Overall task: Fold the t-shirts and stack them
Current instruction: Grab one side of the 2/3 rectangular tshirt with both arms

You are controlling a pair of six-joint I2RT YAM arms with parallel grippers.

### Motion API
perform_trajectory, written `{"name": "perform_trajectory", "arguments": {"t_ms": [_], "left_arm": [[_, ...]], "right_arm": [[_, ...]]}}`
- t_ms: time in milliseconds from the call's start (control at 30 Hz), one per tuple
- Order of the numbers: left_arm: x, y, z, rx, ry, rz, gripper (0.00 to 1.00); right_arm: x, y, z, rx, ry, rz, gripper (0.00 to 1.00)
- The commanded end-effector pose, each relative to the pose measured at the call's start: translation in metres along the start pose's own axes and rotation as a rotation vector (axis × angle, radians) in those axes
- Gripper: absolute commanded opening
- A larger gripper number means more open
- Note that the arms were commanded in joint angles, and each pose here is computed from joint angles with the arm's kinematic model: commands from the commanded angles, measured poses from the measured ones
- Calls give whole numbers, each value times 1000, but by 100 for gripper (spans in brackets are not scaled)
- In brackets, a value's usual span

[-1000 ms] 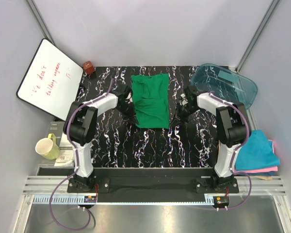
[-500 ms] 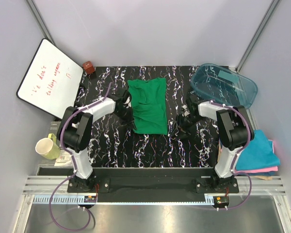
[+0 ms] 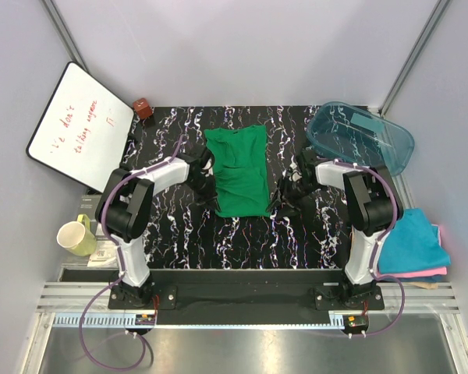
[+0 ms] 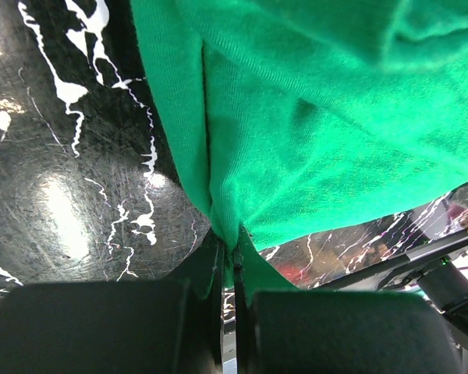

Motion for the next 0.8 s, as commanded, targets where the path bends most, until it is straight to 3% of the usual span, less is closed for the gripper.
{"name": "perform_trajectory", "arguments": {"t_ms": [0, 67, 133, 167, 200, 300, 333, 500, 767], "left_arm": [[-1, 1, -3, -17, 3, -9, 0], [-2, 2, -3, -17, 5, -12, 0], [-2, 2, -2, -17, 10, -10, 0], [-2, 2, -3, -19, 9, -9, 0], [-1, 2, -3, -21, 9, -11, 0], [2, 1, -3, -26, 18, -10, 0], [5, 1, -4, -32, 19, -16, 0], [21, -11, 1, -47, 40, 1, 0], [56, -43, 8, -77, 9, 8, 0]], "right_arm": [[-12, 17, 10, 31, 24, -14, 56], [-19, 24, 12, 32, 27, -4, 56], [-24, 29, 19, 45, 47, 7, 49], [-29, 31, 18, 44, 52, 23, 42], [-29, 34, 24, 54, 67, 23, 25], [-27, 32, 30, 54, 74, 43, 3], [-22, 30, 34, 62, 71, 37, 0], [3, 6, 33, 93, -10, 75, 0], [41, -25, 51, 150, 30, 73, 0]]}}
Point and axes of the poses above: each gripper's point midway between its finger pads, its own x axis back along the fingers, its own z axis along the line the jaws close on, y = z × x, the point moved 8 cm from there along x, back along the fingers, and after that the axes turned 5 degrees about x, right-handed, at the moved point
